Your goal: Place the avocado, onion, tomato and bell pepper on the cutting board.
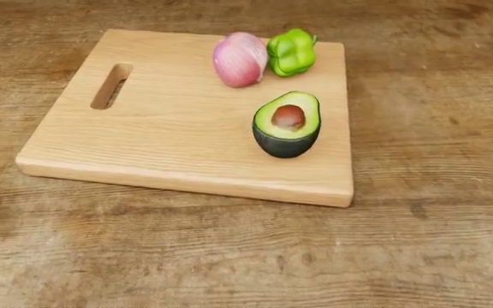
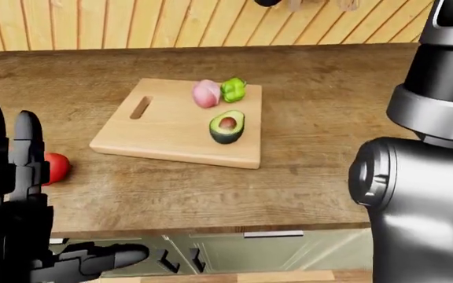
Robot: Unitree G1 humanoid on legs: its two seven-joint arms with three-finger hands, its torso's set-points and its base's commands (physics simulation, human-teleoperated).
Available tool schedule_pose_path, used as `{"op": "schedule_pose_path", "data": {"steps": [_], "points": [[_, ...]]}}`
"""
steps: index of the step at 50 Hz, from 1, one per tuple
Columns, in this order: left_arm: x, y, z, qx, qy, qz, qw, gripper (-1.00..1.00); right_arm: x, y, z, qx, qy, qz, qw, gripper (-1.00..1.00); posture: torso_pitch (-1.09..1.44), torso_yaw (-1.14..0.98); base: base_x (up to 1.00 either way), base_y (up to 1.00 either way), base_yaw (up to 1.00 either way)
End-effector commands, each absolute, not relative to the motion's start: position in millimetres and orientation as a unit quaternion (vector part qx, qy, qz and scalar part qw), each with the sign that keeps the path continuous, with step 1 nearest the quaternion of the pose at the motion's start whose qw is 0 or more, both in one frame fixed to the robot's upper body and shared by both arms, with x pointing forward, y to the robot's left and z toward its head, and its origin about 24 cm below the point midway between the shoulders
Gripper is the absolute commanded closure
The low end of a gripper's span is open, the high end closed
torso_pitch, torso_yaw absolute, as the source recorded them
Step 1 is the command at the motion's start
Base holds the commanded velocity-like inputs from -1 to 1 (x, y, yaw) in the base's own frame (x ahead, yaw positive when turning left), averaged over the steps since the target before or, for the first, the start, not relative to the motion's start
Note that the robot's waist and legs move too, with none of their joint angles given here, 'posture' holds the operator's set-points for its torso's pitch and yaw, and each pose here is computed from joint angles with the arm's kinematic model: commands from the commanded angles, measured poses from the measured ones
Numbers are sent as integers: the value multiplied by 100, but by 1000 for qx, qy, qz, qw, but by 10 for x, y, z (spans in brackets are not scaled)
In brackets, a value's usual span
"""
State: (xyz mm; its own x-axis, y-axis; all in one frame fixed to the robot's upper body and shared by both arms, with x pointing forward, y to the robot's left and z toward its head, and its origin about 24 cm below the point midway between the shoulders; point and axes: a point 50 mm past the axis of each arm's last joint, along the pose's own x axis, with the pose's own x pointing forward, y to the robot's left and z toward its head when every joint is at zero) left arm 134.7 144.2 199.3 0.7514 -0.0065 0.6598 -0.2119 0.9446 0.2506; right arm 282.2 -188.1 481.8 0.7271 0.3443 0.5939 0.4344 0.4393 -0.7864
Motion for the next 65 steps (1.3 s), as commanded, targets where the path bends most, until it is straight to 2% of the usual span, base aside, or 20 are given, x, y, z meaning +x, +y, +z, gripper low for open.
{"op": "schedule_pose_path", "data": {"steps": [1, 9, 16, 20, 24, 25, 28, 34, 41, 44, 46, 58, 65], "points": [[1325, 1438, 2049, 177, -363, 54, 913, -100, 2700, -1917, 4933, -522, -394, -51, 755, -100, 0, 0, 0, 0, 0], [1373, 1663, 2207, 236, -385, 94, 887, -100, 2724, -1952, 4930, -529, -384, -54, 755, -100, 0, 0, 0, 0, 0], [1509, 2037, 2394, 269, -347, 169, 882, -100, 2750, -1977, 4872, -532, -378, -53, 756, -100, 0, 0, 0, 0, 0], [1615, 2140, 2358, 235, -286, 158, 915, -100, 2792, -1970, 4817, -538, -372, -50, 755, -100, 0, 0, 0, 0, 0], [1729, 2267, 2422, 160, -256, 129, 945, -100, 2824, -1980, 4786, -541, -367, -49, 755, -100, 0, 0, 0, 0, 0], [1770, 2276, 2401, 111, -247, 97, 958, -100, 2822, -1983, 4781, -542, -366, -49, 755, -100, 0, 0, 0, 0, 0], [1763, 2382, 2418, 59, -232, 75, 968, -100, 2825, -1987, 4773, -545, -365, -49, 754, -100, 0, 0, 0, 0, 0], [1550, 2315, 2535, 31, -211, 58, 975, -100, 2863, -1962, 4719, -552, -360, -44, 751, -100, 0, 0, 0, 0, 0], [1539, 2296, 2545, 14, -207, 60, 976, -100, 2864, -1974, 4716, -553, -357, -43, 752, -100, 0, 0, 0, 0, 0], [1563, 2347, 2569, 87, -224, 134, 961, -100, 2864, -1979, 4710, -553, -356, -43, 752, -100, 0, 0, 0, 0, 0], [1582, 2349, 2542, 85, -225, 153, 958, -100, 2867, -1982, 4708, -553, -355, -42, 752, -100, 0, 0, 0, 0, 0], [1634, 2427, 2468, 81, -215, 187, 955, -100, 2879, -1973, 4678, -555, -355, -39, 752, -100, 0, 0, 0, 0, 0], [1810, 2430, 2354, 77, -197, 187, 959, -100, 2903, -1957, 4639, -557, -352, -35, 752, -100, 0, 0, 0, 0, 0]]}}
